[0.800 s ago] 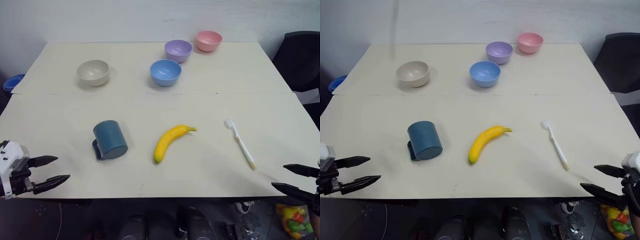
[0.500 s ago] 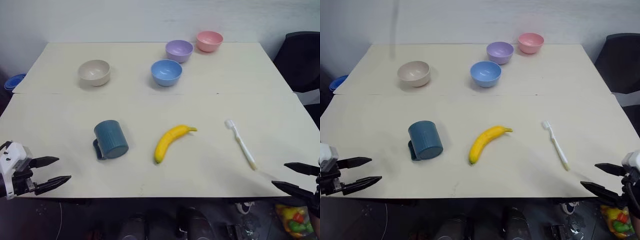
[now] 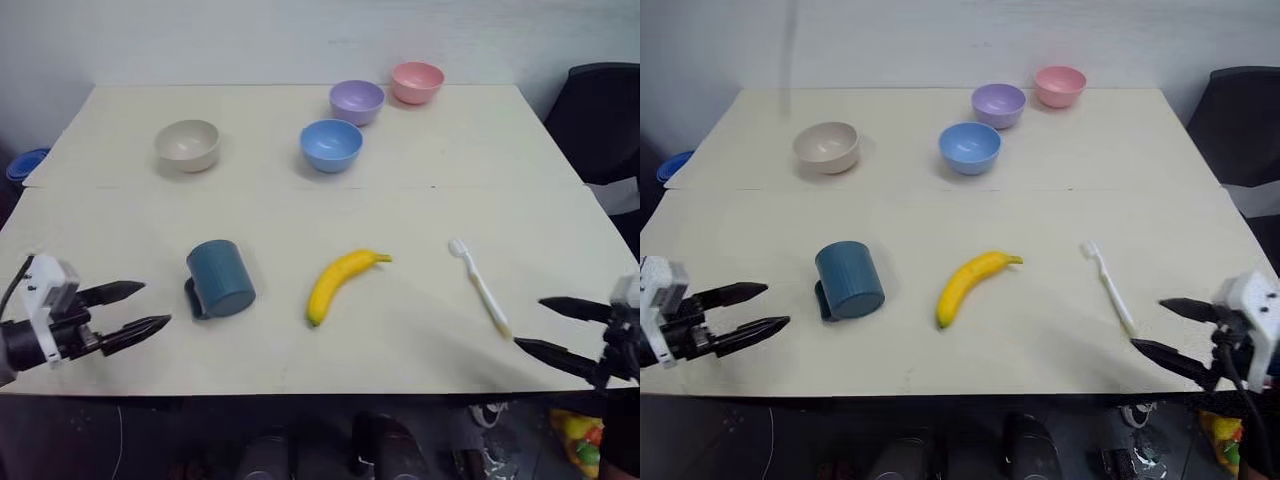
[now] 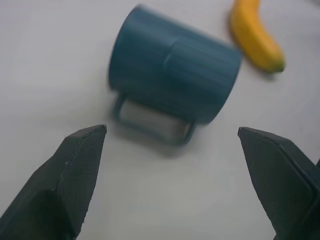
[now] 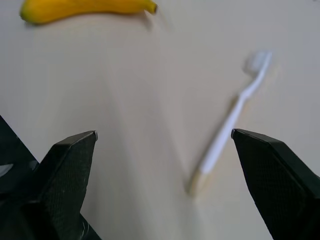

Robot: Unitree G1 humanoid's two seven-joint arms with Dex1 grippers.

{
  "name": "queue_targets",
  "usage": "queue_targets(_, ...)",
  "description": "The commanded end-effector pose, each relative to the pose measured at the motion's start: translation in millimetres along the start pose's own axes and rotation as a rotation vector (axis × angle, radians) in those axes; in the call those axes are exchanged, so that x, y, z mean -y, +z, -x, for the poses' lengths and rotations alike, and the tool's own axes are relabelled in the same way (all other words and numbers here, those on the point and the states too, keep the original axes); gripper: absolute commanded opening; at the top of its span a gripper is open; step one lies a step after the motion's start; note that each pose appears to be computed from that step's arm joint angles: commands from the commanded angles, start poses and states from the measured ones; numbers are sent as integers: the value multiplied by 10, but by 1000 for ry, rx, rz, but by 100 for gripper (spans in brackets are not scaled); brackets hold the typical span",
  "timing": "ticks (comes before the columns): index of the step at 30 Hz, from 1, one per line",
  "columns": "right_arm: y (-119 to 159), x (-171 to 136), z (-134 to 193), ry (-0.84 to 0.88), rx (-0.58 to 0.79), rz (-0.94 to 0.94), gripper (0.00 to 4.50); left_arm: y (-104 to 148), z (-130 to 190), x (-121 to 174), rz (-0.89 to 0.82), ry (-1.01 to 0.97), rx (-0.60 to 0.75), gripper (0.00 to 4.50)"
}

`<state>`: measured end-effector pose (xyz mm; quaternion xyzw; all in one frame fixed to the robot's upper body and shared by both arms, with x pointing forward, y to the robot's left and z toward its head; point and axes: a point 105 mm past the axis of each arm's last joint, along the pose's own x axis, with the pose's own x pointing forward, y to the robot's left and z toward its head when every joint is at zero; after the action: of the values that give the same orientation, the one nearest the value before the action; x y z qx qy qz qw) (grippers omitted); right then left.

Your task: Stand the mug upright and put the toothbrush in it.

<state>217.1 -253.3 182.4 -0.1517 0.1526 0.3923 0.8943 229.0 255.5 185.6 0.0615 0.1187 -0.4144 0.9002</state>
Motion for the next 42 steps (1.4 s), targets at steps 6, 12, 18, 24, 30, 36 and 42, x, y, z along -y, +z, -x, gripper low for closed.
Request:
queue_targets(6,789,-262,-967,273,116,523,447,608,-351,591,-262,-270,3,450)
queue_targets(12,1120,-391,-1767,414,179,817,447,564,-275,511,-308,-215,-63,450)
queue_targets(18,1032,-349,-2283,472,77,1060,447,535,-203,378,-337,-86,-68,450)
queue_targets(24,991,-440,-2450,559,77,1087,447,520,-157,417,-336,-55,-61,450)
queue_targets(30,758,-539,-2567,693,-25,957,447,502,-145,400,-343,-27,-62,450)
queue_targets(36,593,-613,-2550,777,-65,879,287,477,-147,344,-341,15,-47,450)
queue_targets(42,803,-593,-2526,702,46,823,166,479,-201,365,-338,-18,-33,450)
